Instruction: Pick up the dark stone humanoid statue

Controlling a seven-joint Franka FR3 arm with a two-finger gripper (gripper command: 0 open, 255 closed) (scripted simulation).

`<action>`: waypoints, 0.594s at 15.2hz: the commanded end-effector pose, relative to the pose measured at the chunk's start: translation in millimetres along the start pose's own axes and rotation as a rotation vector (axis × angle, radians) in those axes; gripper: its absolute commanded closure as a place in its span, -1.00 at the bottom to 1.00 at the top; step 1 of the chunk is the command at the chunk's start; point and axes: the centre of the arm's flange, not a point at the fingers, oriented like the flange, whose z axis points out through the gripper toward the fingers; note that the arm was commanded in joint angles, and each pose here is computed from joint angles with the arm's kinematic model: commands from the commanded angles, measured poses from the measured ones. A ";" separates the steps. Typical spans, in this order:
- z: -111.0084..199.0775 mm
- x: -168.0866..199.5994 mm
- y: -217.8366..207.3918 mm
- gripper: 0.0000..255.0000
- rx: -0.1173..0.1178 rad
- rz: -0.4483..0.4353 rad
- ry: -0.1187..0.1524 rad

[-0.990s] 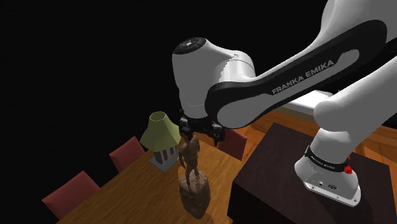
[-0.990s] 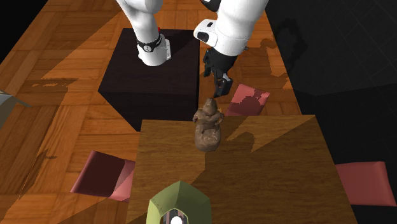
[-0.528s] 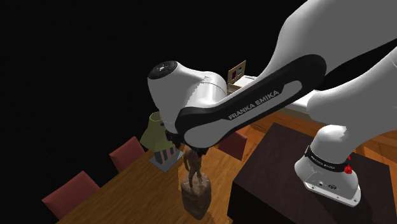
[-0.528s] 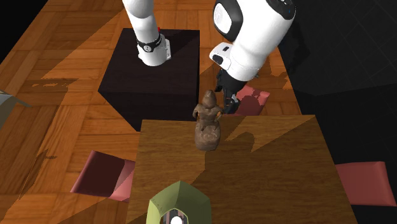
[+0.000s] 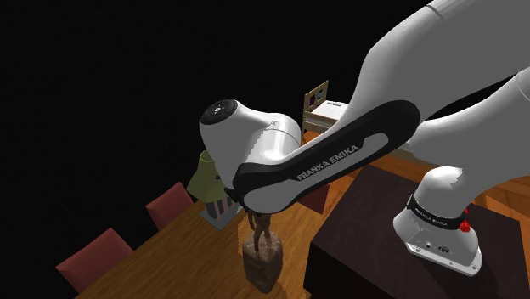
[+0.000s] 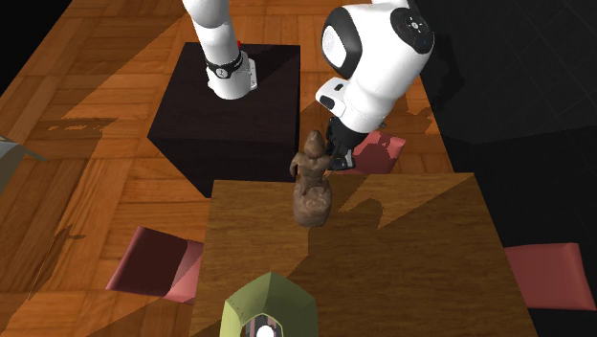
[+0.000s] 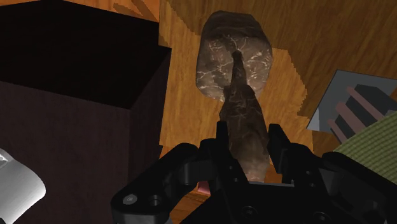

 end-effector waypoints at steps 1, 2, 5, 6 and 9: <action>0.6 -0.3 -0.1 1.00 0.000 0.000 0.000; 0.7 -0.3 -0.1 1.00 0.000 0.000 0.000; 0.5 -0.1 -0.1 1.00 0.000 0.000 0.000; 0.5 -0.1 -0.1 1.00 0.000 0.000 0.000; -4.4 2.1 0.2 1.00 0.000 0.000 0.000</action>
